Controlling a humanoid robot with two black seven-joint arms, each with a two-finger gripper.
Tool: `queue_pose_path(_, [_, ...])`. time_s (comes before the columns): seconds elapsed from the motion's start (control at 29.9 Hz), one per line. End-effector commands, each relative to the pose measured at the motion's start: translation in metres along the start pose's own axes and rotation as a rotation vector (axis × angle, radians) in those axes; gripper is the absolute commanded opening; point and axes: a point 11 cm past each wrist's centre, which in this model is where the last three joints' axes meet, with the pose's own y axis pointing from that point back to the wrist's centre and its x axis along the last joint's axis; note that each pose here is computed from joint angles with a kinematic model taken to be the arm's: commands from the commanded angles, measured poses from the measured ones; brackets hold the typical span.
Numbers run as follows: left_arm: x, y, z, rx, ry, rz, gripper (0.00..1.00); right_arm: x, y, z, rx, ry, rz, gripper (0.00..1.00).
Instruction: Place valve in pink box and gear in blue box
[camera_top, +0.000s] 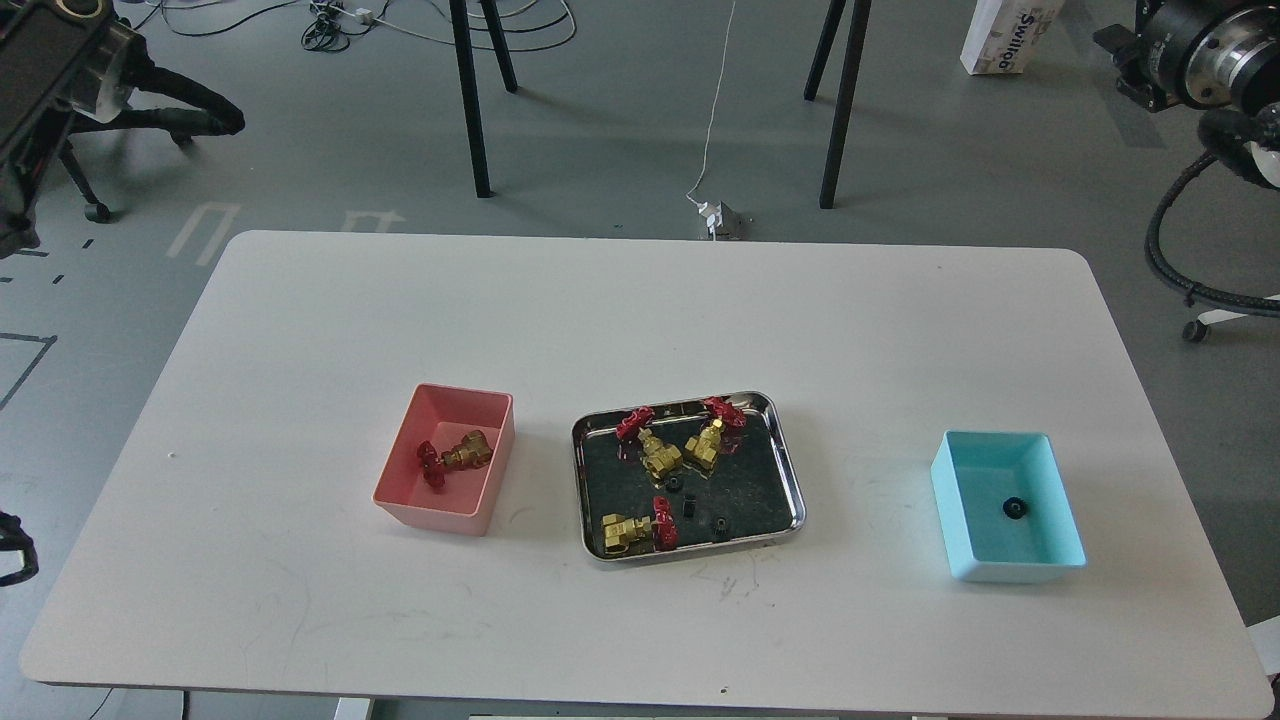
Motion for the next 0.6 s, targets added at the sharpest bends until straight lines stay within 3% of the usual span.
queue_pose_path(0.0, [-0.004,0.000,-0.003,0.005,-0.006,-0.009,0.95,0.008,-0.006,0.026,-0.077,0.012,0.081,0.98])
queue_pose_path(0.13, [-0.007,0.000,-0.006,0.010,-0.042,-0.017,0.96,0.001,-0.008,0.051,-0.094,0.220,0.095,0.95])
queue_pose_path(0.23, [-0.008,0.000,-0.005,0.000,-0.071,-0.022,0.96,0.003,-0.009,0.048,0.030,0.291,0.105,0.95])
queue_pose_path(0.33, [-0.007,0.000,-0.004,-0.003,-0.071,-0.020,0.96,0.008,-0.008,0.034,0.113,0.140,0.096,0.96])
queue_pose_path(0.43, [-0.006,0.000,-0.004,-0.004,-0.065,-0.017,0.96,0.014,-0.008,0.045,0.042,-0.152,0.071,0.97])
queue_pose_path(0.57, [-0.006,0.001,-0.005,-0.002,-0.062,-0.014,0.96,0.006,-0.008,0.051,-0.004,-0.210,0.050,0.99])
